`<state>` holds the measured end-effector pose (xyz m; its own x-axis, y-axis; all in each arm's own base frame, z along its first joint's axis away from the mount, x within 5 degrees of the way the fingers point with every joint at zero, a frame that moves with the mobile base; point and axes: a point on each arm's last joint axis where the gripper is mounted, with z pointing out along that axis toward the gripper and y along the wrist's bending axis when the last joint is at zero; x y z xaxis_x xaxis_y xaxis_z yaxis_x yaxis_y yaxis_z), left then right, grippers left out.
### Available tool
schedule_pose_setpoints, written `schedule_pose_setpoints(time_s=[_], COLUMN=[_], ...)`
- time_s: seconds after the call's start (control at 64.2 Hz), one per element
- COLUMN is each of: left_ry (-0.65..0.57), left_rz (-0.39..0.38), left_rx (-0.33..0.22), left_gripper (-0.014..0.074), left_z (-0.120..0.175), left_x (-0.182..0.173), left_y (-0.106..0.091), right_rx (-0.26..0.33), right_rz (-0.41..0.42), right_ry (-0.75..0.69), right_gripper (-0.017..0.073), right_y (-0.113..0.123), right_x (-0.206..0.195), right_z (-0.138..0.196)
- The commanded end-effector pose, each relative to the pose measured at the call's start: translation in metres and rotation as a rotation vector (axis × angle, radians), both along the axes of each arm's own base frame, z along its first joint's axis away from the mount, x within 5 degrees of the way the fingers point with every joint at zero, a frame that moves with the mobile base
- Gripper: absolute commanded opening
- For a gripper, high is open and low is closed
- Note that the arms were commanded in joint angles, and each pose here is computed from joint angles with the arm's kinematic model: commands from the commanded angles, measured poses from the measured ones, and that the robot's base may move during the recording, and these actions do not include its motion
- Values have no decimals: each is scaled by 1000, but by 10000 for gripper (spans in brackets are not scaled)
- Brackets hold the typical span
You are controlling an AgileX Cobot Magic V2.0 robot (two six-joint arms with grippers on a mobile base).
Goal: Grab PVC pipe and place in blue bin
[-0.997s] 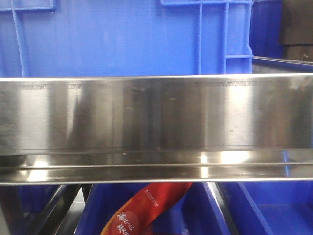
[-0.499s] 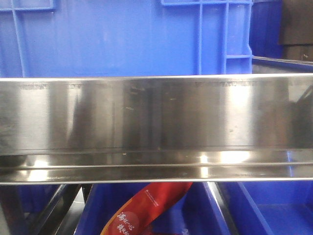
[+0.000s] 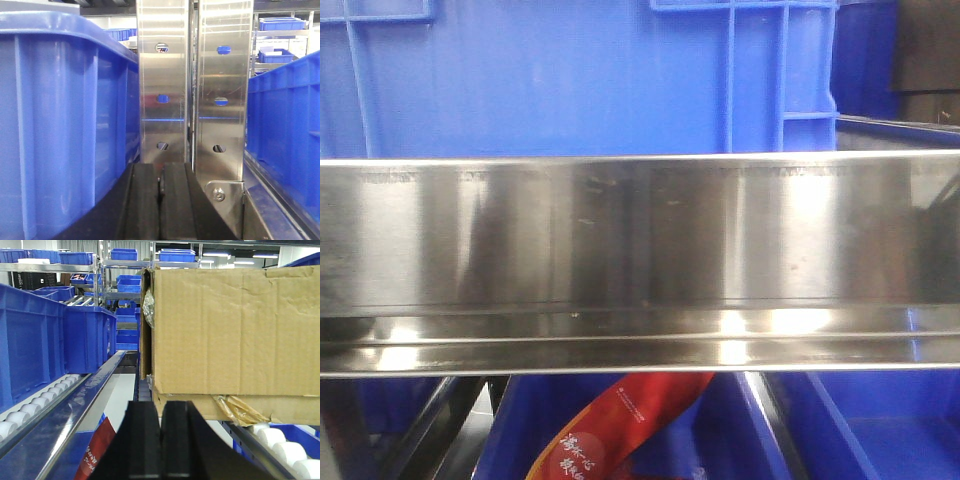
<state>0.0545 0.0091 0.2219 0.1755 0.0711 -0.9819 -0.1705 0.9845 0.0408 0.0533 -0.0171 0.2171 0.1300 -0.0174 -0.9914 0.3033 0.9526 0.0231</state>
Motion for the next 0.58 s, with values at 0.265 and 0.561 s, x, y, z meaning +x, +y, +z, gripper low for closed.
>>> schedule_pose_setpoints(time_s=[0.265, 0.561], left_ry=[-19, -19], left_rz=[4, 4], left_rx=[-9, -9], left_gripper=[-111, -111], left_z=[2, 2], left_x=[-1, -1], left_y=[0, 0], right_rx=[-12, -12], right_rz=[-4, -4], right_ry=[-30, -30], right_gripper=[-163, -163], right_y=[0, 0], right_x=[-1, -1], right_z=[3, 3])
